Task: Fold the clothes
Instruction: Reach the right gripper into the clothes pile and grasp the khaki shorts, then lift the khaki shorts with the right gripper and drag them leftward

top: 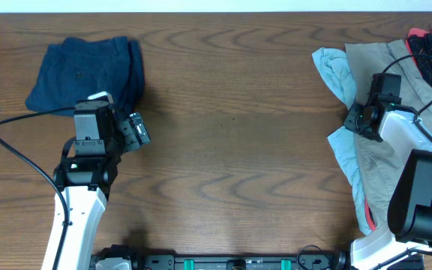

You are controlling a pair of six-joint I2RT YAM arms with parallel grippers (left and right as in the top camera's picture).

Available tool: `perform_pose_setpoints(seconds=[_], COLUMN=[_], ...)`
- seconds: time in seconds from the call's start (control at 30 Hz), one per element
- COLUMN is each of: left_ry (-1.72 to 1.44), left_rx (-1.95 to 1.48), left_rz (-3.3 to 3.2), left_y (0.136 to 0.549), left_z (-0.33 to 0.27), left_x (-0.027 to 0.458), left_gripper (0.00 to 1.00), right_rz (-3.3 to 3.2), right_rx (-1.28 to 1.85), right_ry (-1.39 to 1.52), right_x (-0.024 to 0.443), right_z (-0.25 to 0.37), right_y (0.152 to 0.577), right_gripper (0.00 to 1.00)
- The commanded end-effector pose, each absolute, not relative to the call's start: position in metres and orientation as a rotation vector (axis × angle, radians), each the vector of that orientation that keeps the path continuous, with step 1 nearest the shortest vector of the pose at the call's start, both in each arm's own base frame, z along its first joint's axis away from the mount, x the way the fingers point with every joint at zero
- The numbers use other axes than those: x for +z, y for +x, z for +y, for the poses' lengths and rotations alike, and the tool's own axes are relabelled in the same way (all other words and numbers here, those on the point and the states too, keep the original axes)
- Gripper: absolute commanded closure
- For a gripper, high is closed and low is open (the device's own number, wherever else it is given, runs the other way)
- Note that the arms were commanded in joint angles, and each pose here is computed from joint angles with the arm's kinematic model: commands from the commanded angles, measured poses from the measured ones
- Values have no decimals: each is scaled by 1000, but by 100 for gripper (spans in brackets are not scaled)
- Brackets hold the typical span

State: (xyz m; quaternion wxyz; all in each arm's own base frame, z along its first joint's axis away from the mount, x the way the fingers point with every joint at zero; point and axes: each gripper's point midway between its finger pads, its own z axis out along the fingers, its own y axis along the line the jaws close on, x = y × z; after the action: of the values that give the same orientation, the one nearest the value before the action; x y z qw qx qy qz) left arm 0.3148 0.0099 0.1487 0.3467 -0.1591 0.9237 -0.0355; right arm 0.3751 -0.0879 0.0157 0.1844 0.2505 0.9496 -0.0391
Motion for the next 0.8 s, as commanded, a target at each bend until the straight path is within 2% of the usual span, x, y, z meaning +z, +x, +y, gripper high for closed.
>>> perform_pose_setpoints(seconds=[0.0, 0.17, 0.27, 0.43, 0.53, 0.63, 0.77], left_ry=[-393, -393, -393, -393, -393, -393, -393], left_rx=[-88, -88, -88, -88, -88, -88, -88], left_rz=[2384, 2383, 2383, 2383, 2383, 2383, 2383], left_y=[318, 318, 318, 318, 318, 318, 318], left_z=[9, 9, 9, 9, 9, 9, 9], left_x=[156, 156, 156, 156, 156, 156, 156], left_gripper=[2, 2, 2, 2, 2, 2, 2], right_rz=[2661, 2659, 2641, 2389, 2260, 2241, 2336], right_rx=[-153, -132, 10, 582, 756, 893, 973], right_ry=[710, 705, 639, 198, 22, -183, -480], right_x=[20, 21, 35, 141, 191, 204, 180], right_z=[-93, -91, -75, 1, 41, 99, 173], right_y=[376, 378, 391, 446, 457, 445, 402], right_gripper=[96, 99, 99, 99, 99, 99, 99])
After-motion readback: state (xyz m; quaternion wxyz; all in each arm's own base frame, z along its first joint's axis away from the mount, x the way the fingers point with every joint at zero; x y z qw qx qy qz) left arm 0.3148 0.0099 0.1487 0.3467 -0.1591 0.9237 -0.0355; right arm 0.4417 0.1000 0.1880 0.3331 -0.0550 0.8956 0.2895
